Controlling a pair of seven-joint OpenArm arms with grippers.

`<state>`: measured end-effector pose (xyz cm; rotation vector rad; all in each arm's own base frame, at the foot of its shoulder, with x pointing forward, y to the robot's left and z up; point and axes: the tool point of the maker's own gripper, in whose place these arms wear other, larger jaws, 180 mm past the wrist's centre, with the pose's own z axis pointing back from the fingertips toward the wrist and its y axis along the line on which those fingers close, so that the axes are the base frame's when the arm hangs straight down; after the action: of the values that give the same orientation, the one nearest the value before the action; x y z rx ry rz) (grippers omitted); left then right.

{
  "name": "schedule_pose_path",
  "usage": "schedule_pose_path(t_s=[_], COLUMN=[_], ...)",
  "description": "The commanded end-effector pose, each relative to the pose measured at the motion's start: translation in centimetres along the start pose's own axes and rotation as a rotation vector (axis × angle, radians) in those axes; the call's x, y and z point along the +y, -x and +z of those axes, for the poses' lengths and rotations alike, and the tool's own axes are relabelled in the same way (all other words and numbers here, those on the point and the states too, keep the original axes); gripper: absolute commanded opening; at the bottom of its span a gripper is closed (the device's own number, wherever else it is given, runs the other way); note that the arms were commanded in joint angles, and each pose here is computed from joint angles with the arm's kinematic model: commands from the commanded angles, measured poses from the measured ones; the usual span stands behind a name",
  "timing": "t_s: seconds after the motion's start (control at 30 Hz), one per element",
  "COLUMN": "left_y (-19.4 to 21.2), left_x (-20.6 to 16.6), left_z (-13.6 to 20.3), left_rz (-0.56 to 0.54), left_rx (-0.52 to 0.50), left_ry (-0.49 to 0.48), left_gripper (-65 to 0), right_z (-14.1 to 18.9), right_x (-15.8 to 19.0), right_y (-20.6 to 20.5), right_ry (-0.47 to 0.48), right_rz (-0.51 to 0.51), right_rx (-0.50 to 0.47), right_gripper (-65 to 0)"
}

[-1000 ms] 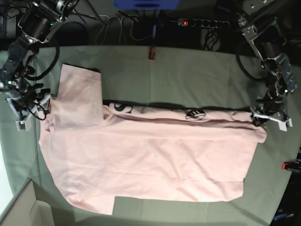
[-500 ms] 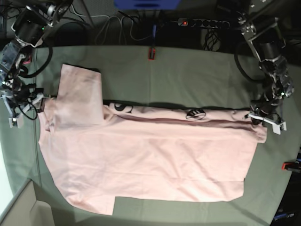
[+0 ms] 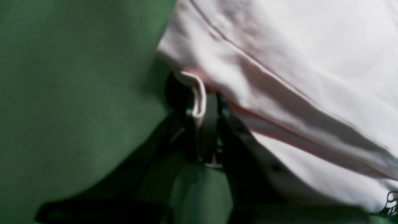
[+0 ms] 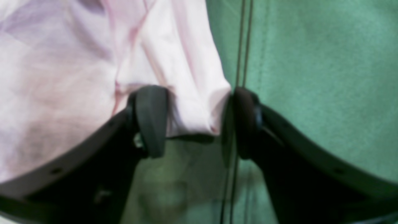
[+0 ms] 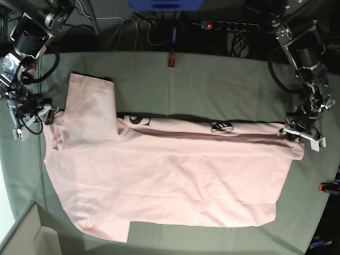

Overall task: Layout the t-shirt on the table in an organized manner, then fold the t-shirt properly
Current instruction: 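Drag the folded edge with both grippers toward the robot to straighten it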

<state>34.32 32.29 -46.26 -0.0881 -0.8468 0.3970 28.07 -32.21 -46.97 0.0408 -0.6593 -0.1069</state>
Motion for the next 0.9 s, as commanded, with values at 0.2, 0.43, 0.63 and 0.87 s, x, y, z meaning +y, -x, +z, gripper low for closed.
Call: schedule_pose_path(t_s=[0.2, 0.43, 0.63, 0.87], left_y=[-1.9, -1.7, 0.4, 3.3], left_x=[1.8, 2.9, 5.3, 9.0], left_z=[1.7, 4.6, 8.0, 11.7], left_rz=[-0.048, -0.136, -0.172, -0.113], left_rx=[-0.065, -0.101, -0.096, -0.081], left_ry=[-0.036, -0.067, -0.122, -0.222], left_gripper=[-65.0, -65.0, -65.0, -65.0], right_z=[1.6, 5.1, 7.7, 8.6], right_x=[-1.8, -2.2, -2.0, -2.1], right_y=[0.5, 1.2, 3.5, 6.5], right_ry=[0.043, 0.108, 0.139, 0.140], right_rz=[0.039, 0.135, 0.193, 0.200], right_rx=[0.003, -0.026, -0.004, 0.058], right_gripper=[-64.9, -65.0, -65.0, -65.0])
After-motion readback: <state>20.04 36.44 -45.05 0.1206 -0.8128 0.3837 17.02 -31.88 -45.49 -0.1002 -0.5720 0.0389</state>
